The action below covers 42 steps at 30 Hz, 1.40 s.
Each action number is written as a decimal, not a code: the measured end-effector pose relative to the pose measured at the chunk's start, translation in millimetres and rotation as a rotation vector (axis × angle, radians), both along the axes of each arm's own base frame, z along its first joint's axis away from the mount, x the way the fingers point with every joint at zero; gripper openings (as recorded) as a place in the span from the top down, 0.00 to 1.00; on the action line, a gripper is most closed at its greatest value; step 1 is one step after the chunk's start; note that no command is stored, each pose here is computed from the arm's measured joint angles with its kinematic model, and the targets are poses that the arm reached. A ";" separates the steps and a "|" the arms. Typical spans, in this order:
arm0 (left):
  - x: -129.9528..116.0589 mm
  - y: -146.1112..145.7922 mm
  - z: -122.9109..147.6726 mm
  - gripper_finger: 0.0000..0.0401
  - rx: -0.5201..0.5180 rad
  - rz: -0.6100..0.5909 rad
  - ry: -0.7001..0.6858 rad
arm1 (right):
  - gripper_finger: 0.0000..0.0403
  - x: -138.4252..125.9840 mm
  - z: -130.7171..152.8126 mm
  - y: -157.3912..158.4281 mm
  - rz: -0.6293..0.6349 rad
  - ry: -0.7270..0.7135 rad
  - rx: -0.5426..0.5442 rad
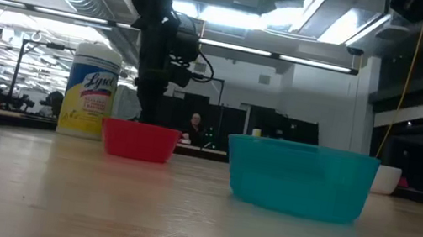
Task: Nest bowls inside each other
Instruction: Stack the green bowl on top of the white bowl
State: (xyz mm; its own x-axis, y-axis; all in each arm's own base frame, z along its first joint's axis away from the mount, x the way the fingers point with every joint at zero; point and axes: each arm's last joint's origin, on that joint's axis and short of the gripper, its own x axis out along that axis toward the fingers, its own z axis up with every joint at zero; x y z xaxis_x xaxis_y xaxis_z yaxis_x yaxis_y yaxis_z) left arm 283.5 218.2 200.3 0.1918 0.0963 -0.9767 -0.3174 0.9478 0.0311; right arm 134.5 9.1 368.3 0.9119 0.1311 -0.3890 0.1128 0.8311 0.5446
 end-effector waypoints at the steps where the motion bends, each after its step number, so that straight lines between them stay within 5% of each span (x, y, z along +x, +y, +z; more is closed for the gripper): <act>1: 0.0 0.0 -0.5 0.64 -0.002 0.004 0.002 | 0.56 0.0 0.0 0.0 0.000 0.000 0.000; 15: -16.9 0.0 -36.3 0.65 0.009 0.173 0.048 | 0.57 0.8 2.0 0.0 -0.001 -0.022 0.003; 20: -19.4 1.7 -42.8 0.92 -0.031 0.205 -0.003 | 0.58 1.9 4.8 -0.1 -0.005 -0.054 -0.001; 24: -9.7 -0.3 -29.1 0.98 -0.064 0.198 -0.161 | 0.58 4.4 4.1 -1.3 -0.050 -0.050 -0.019; 29: 18.4 -34.8 27.4 0.99 -0.209 0.002 -0.578 | 0.61 21.2 6.3 -0.7 -0.045 -0.098 -0.055; 33: 26.7 -59.7 94.0 0.99 -0.216 -0.057 -0.952 | 0.63 38.6 7.8 0.1 -0.029 -0.150 -0.101; 39: 9.5 -80.6 194.2 0.99 -0.235 -0.177 -1.615 | 0.61 56.3 4.0 0.6 -0.024 -0.157 -0.166; 42: -8.9 -87.3 231.3 0.99 -0.213 -0.123 -2.020 | 0.58 60.4 2.4 -0.9 -0.067 -0.150 -0.213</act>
